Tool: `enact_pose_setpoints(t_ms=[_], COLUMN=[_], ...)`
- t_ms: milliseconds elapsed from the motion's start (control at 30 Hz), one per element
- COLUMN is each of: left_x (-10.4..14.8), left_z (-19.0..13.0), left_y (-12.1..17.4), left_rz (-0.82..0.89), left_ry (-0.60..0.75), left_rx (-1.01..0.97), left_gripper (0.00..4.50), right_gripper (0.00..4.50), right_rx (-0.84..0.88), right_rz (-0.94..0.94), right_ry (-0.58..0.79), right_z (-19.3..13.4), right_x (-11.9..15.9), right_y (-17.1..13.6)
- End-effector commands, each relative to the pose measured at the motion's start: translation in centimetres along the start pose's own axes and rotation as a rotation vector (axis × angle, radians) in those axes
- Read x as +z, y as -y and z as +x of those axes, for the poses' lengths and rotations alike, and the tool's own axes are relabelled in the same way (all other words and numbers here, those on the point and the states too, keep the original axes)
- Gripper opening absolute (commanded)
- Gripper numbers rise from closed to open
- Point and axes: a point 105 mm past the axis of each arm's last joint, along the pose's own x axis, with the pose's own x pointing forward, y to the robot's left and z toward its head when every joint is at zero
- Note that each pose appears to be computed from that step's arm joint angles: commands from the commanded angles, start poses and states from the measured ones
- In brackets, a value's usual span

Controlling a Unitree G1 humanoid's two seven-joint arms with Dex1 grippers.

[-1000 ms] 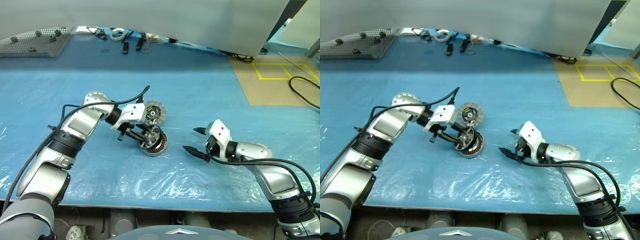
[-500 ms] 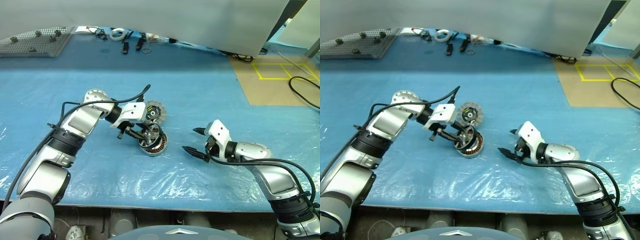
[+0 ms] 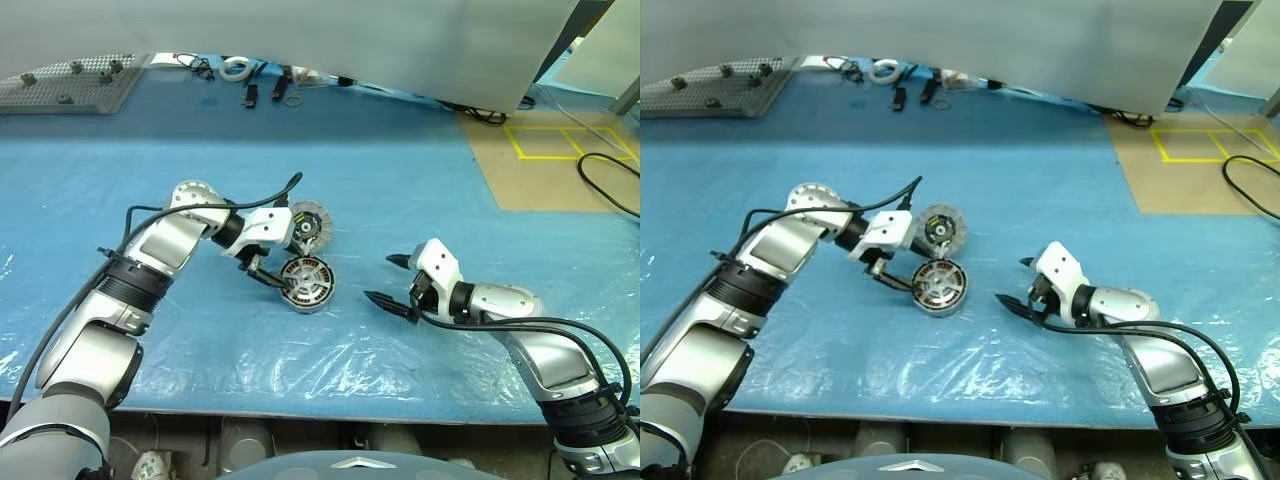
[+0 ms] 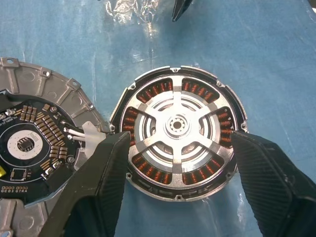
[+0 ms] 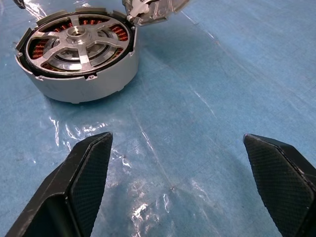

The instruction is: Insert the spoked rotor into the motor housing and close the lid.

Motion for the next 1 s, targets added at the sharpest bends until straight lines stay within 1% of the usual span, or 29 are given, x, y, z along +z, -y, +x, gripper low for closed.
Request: enact_pose_setpoints(t_ms=[33,133,267,333,400,500,633,733,767,867,933,1000], left_x=[1.4,2.8,3.3,4.0,4.2,3.1,1.8,0.2,-0.1,-2.9,-3.6,-3.8], left_z=[-0.9,-1.5,-2.2,-3.2,-3.8,-4.8,-6.3,-6.6,-6.7,-6.0,-5.6,-5.0], left_y=[-1.0,-1.0,-0.6,-0.1,0.2,0.8,1.7,3.1,3.3,5.4,6.3,6.9], left_rz=[0.04,0.028,0.015,-0.022,-0.048,-0.089,-0.19,-0.288,-0.313,-0.395,-0.439,-0.451], left_ry=[0.026,0.097,0.142,0.229,0.276,0.275,0.347,0.4,0.421,0.411,0.422,0.42], left_rx=[0.054,0.056,0.058,0.053,0.062,0.1,0.249,0.332,0.357,0.43,0.457,0.475], left_gripper=[3.2,3.2,3.2,3.2,3.2,3.2,3.2,3.2,3.2,3.2,3.2,3.2], right_gripper=[4.5,4.5,4.5,4.5,4.5,4.5,4.5,4.5,4.5,4.5,4.5,4.5], right_rx=[0.006,0.007,0.01,0.02,0.035,0.056,0.069,0.127,0.143,0.216,0.237,0.244], right_rz=[-0.028,-0.027,-0.026,-0.046,-0.064,-0.086,-0.122,-0.141,-0.145,-0.155,-0.168,-0.178], right_ry=[0.037,0.039,0.055,0.064,0.068,0.083,0.116,0.143,0.148,0.18,0.18,0.176], right_z=[-0.3,-0.2,-0.2,-0.2,-0.2,-0.3,-0.2,0.0,0.0,0.5,0.8,1.0], right_x=[1.0,1.0,1.6,2.1,2.5,3.6,5.6,7.2,7.5,9.0,9.4,9.5], right_y=[-0.1,-0.1,0.0,0.0,0.0,0.3,1.6,1.4,1.3,0.6,0.6,0.9])
